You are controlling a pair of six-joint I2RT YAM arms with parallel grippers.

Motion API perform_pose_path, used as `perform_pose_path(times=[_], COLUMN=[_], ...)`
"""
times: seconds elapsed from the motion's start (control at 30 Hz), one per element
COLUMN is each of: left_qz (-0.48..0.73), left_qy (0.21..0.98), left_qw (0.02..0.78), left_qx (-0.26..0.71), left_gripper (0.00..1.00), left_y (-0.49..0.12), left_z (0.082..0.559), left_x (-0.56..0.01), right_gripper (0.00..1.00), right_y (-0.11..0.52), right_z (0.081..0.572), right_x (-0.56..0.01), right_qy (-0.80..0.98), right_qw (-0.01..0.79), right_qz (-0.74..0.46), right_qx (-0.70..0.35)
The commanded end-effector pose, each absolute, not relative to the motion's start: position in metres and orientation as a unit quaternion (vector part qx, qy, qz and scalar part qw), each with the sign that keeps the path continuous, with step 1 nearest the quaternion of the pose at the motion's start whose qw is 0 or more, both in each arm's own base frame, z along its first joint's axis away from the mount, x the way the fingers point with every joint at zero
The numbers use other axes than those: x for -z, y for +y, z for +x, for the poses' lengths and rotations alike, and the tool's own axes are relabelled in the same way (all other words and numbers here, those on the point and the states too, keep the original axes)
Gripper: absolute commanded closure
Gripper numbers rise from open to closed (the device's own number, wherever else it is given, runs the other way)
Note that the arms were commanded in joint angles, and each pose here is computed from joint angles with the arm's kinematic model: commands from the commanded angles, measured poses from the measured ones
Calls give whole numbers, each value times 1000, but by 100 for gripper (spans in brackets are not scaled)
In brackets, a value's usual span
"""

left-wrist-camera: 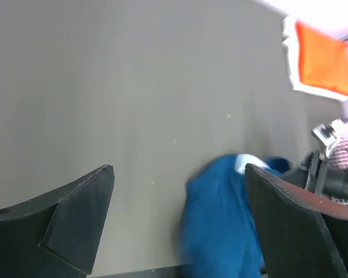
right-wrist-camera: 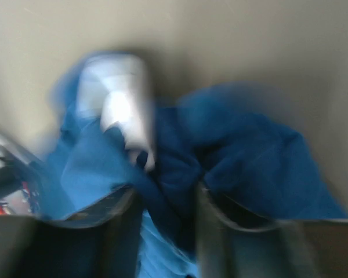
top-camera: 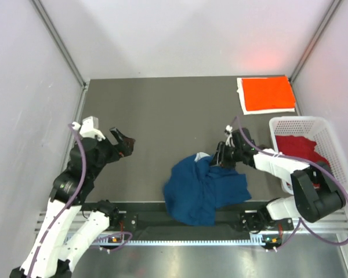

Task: Fold and stack the t-shirts
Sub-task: Move the tshirt to the center of the board, then flatten the tshirt out

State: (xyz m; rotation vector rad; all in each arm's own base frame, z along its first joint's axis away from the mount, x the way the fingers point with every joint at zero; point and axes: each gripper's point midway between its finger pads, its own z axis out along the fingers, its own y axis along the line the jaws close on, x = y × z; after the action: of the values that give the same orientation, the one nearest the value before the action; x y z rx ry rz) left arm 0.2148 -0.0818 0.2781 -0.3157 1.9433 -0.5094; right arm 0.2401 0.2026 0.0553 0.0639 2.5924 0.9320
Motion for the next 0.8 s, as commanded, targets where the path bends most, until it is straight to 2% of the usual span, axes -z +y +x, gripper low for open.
perform_pose_path(times=[0.0,0.03,0.27,0.4,0.53,0.63,0.77], left_qz=[-157,-168,-176,-153,-90,-56,-35], left_qy=[858,862,895,919,913,927,939], left_qw=[448,434,356,289,221,181,166], left_qx=[197,202,204,221,331,324,298], left_gripper=[1,1,3,5,14,16,15], left_y=[-93,-97,-121,-140,-190,-206,-213], left_z=[228,232,256,251,233,210,193], left_x=[-220,-212,-150,-112,-98,-79,-61], right_gripper=[59,50,36,34,34,36,34], right_y=[194,189,160,149,147,149,134], right_z=[262,262,286,281,258,240,220], right_x=[-71,-70,-115,-92,-66,-69,-86], right_qy=[928,931,927,945,960,965,964], right_qw=[259,263,333,300,254,227,235], right_qz=[11,6,12,16,19,32,61], right_qx=[-267,-253,-172,-129,-118,-125,-110])
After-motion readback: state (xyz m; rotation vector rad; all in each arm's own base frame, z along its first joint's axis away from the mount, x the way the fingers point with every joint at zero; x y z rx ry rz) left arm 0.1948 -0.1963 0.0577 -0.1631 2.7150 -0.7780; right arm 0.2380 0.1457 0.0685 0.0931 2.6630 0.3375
